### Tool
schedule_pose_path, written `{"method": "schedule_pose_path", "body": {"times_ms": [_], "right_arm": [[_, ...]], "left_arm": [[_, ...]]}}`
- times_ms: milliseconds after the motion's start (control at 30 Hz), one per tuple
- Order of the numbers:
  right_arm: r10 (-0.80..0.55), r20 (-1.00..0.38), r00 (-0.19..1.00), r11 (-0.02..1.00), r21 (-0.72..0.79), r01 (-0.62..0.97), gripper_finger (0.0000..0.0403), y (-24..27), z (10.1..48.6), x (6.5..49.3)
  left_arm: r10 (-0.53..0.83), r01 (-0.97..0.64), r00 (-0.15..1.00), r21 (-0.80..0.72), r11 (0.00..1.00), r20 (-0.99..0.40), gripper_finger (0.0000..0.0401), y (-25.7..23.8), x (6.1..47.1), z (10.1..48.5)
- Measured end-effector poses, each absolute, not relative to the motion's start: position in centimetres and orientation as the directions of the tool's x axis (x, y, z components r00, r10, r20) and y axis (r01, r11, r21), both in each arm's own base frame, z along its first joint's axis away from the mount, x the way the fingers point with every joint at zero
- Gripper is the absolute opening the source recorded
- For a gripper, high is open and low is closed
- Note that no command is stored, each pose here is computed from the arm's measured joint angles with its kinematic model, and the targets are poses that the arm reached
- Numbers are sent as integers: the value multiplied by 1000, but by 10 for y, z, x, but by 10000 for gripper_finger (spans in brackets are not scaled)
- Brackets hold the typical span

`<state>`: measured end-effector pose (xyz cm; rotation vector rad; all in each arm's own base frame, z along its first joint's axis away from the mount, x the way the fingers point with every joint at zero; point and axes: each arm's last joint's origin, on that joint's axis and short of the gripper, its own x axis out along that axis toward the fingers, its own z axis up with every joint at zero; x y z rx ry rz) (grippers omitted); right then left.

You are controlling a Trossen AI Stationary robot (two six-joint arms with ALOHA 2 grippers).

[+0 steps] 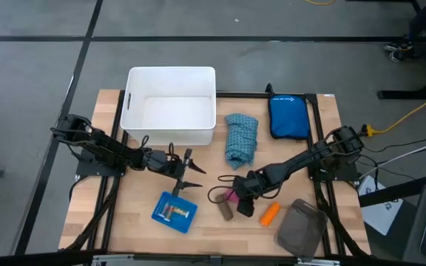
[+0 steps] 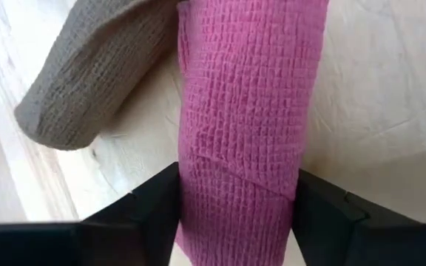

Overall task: Pick & Place Medicine items
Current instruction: Put the pink bandage into the black bin

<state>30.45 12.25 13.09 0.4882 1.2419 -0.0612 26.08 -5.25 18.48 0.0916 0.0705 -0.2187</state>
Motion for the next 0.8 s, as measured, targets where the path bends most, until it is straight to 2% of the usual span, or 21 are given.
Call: {"method": "schedule_pose_path", "body": {"times_ms": [200, 367, 600, 800], "right_arm": [[175, -896, 408, 929, 288, 234, 151, 123, 149, 320], [164, -908, 386, 938, 264, 224, 126, 121, 171, 330], [84, -965, 250, 964, 142, 224, 128, 120, 214, 331], [8, -998, 58, 955, 25, 295, 127, 122, 240, 314]], "left_arm": [[-213, 220, 974, 80, 972, -82, 226, -53, 261, 185], [-213, 220, 974, 80, 972, -82, 226, -53, 261, 185], [-214, 220, 973, 80, 972, -82, 226, -53, 261, 185], [-220, 228, 972, 101, 968, -86, 226, -53, 261, 184]]}}
